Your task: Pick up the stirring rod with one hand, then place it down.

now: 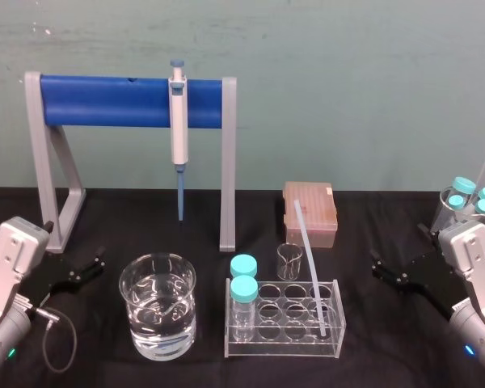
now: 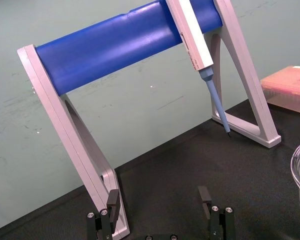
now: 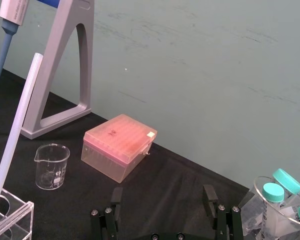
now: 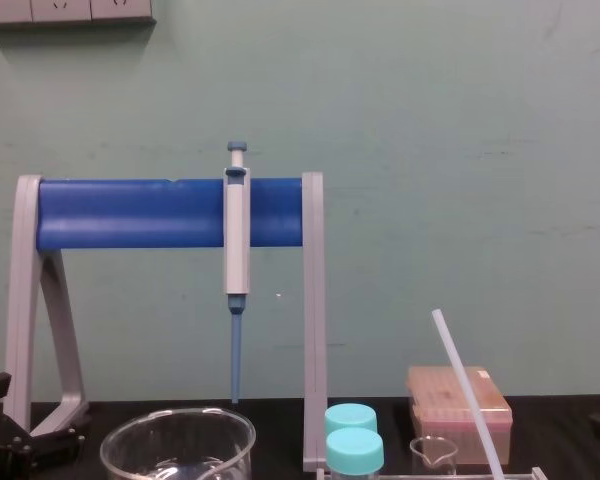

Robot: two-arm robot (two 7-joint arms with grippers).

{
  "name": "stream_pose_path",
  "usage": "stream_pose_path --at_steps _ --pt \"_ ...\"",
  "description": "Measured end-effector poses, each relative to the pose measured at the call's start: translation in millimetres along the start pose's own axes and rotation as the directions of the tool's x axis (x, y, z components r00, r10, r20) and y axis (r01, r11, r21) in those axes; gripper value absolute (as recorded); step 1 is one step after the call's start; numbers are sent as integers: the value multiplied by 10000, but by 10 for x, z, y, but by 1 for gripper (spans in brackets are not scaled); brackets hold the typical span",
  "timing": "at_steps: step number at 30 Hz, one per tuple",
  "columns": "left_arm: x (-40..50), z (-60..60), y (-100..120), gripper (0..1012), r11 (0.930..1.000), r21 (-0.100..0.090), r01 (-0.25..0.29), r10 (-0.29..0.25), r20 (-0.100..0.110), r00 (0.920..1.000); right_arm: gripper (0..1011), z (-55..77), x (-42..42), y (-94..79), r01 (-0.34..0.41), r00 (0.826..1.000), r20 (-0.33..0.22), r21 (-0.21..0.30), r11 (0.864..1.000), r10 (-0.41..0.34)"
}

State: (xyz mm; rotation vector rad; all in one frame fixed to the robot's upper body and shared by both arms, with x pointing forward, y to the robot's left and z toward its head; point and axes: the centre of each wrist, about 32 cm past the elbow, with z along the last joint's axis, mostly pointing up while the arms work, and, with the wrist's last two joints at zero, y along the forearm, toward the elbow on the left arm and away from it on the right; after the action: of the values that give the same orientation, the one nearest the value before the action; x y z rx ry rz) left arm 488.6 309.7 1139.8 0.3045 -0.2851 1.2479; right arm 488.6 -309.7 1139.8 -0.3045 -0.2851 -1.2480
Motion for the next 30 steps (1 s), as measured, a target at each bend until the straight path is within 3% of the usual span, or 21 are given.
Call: stream_pose_path --at_steps 19,22,23,30 --pt "0 0 0 1005 10000 0 0 0 -1 10000 1004 0 0 0 -1 10000 1 0 10000 1" --pt "0 0 0 1005 10000 2 1 -1 -1 10000 1004 202 73 -15 -150 9989 448 -382 9992 167" --pt "0 0 0 1005 10000 1 0 0 0 10000 1004 202 73 -15 -150 9989 448 -382 9992 167" --pt "0 0 0 1004 10000 1 0 0 -1 10000 1004 565 141 -119 43 9986 525 -936 9956 6"
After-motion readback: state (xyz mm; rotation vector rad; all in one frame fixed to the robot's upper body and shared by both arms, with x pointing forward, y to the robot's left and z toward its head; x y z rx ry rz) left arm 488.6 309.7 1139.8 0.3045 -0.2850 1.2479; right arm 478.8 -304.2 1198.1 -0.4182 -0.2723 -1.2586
